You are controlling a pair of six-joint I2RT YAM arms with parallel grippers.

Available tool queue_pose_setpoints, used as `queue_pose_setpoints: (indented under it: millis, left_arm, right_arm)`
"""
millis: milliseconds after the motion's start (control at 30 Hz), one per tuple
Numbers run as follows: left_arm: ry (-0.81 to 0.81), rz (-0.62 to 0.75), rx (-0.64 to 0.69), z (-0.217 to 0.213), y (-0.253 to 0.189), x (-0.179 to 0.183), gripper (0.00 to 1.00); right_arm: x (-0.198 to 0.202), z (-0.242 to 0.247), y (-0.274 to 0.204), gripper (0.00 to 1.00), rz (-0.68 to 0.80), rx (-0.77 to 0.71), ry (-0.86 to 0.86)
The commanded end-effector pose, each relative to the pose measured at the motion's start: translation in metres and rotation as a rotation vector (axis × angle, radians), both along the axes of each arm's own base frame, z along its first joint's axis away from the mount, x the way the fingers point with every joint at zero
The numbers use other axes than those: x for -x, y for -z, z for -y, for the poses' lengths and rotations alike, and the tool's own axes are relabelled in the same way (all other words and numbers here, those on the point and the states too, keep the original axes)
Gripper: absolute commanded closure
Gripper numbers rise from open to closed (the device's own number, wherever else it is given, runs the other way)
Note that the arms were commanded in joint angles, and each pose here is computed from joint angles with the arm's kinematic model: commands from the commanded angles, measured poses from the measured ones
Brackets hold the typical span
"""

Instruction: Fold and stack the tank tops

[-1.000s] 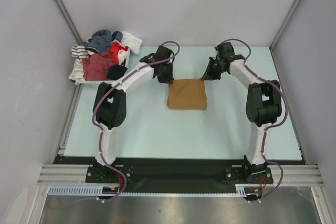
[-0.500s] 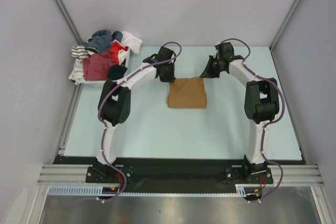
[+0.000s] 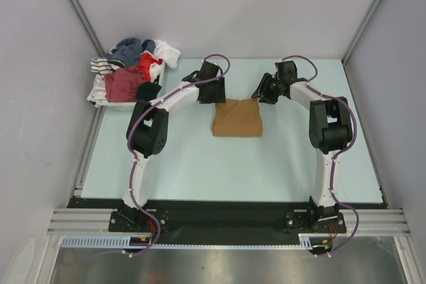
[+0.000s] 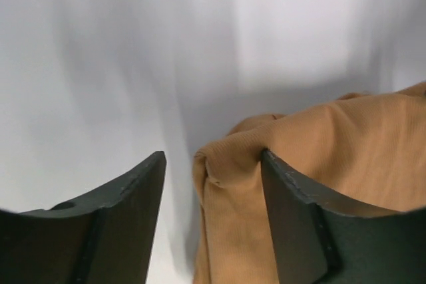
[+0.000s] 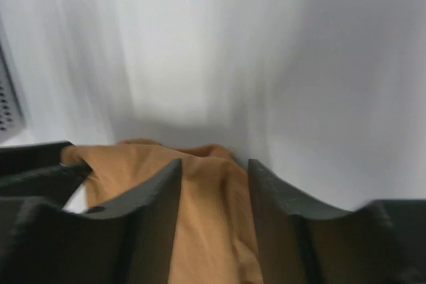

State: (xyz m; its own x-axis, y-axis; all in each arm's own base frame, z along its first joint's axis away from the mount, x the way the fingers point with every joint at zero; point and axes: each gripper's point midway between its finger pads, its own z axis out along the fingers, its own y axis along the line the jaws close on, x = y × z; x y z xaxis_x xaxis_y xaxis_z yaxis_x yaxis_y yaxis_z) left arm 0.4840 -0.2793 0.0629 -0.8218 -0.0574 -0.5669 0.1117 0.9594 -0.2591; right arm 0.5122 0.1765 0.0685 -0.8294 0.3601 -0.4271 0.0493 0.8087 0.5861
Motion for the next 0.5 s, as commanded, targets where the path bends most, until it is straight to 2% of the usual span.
queue_pose_setpoints:
  millis: [0, 100, 167, 200, 267, 300, 467]
  left_arm:
    - [-0.054, 0.115, -0.038, -0.018, -0.033, -0.016, 0.33]
    - [-0.066, 0.152, -0.065, -0.026, -0.052, -0.01, 0.33]
    - [-0.054, 0.163, -0.076, -0.026, -0.055, 0.001, 0.33]
    - [-0.056, 0.207, -0.067, -0.023, -0.074, 0.004, 0.33]
    - [-0.059, 0.22, -0.08, -0.026, -0.079, 0.011, 0.34]
    - [-0.067, 0.248, -0.081, -0.026, -0.093, 0.015, 0.34]
    - [-0.097, 0.296, -0.079, -0.031, -0.116, 0.023, 0.35]
  right_arm:
    - [-0.007, 0.005, -0.034, 0.47, 0.113, -0.011, 0.028]
    - [0.004, 0.005, -0.033, 0.46, 0.116, -0.015, 0.021]
    - [0.006, 0.005, -0.056, 0.46, 0.19, -0.041, 0.022]
    - [0.017, 0.006, -0.049, 0.46, 0.179, -0.043, 0.027]
    - [0.021, 0.007, -0.072, 0.46, 0.252, -0.058, 0.026]
    - [0.027, 0.007, -0.07, 0.47, 0.25, -0.056, 0.023]
    - [0.04, 0.016, -0.091, 0.46, 0.296, 0.052, 0.043]
